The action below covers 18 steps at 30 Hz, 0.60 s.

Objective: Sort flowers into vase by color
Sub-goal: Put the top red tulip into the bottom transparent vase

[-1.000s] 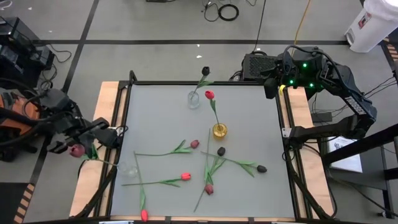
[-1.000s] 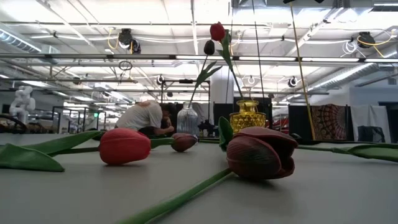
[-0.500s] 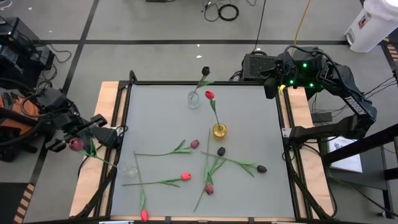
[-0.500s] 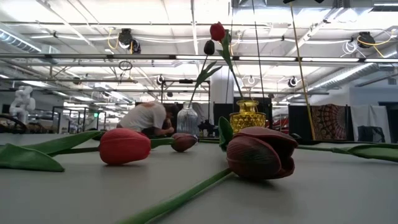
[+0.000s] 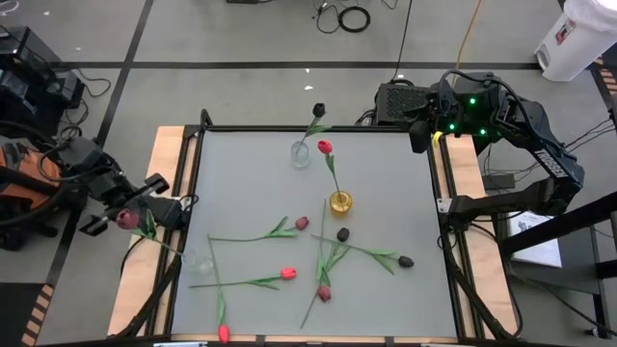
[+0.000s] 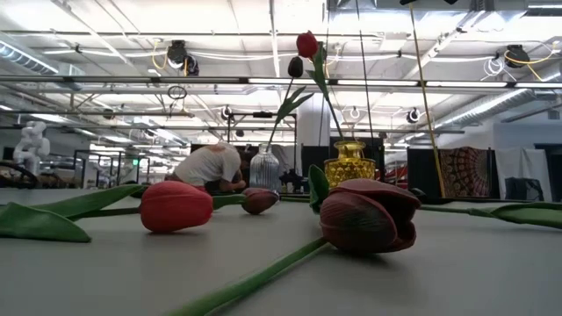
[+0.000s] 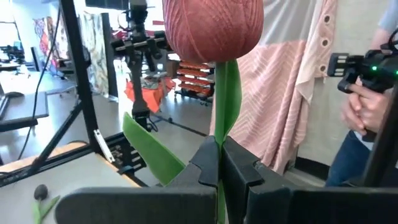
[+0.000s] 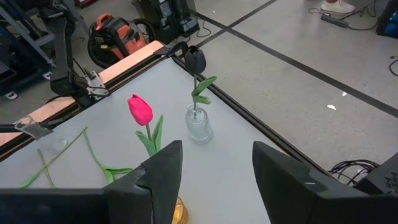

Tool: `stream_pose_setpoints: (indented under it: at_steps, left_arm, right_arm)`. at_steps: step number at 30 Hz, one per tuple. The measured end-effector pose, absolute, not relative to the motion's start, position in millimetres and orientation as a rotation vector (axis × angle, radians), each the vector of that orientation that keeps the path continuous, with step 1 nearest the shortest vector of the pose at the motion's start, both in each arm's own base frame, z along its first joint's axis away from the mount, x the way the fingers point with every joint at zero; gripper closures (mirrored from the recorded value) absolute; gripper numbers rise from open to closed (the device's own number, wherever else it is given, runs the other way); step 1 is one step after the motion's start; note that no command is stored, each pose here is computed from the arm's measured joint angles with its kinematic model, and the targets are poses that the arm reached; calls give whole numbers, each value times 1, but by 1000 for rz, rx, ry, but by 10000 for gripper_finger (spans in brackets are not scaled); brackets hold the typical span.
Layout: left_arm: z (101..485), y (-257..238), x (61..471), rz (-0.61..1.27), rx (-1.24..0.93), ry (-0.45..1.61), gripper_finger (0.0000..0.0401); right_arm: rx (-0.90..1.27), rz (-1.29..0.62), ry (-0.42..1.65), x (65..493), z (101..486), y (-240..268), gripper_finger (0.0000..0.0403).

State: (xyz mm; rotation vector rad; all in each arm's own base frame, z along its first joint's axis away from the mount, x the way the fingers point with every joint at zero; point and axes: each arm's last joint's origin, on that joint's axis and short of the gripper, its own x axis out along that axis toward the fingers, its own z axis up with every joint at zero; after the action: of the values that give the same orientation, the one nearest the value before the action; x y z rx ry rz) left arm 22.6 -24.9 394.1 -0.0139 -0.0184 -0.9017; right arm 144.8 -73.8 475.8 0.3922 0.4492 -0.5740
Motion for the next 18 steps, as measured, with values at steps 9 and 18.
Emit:
stream_pose_setpoints:
  at_steps: [9, 18]
  left_arm:
    - [374, -32, 37, -894, -42, 15, 398]
    - [363, -32, 41, -861, -35, 45, 398]
  right_arm:
    - [393, -575, 449, 145, 476, -74, 215]
    - [393, -574, 449, 145, 476, -74, 215]
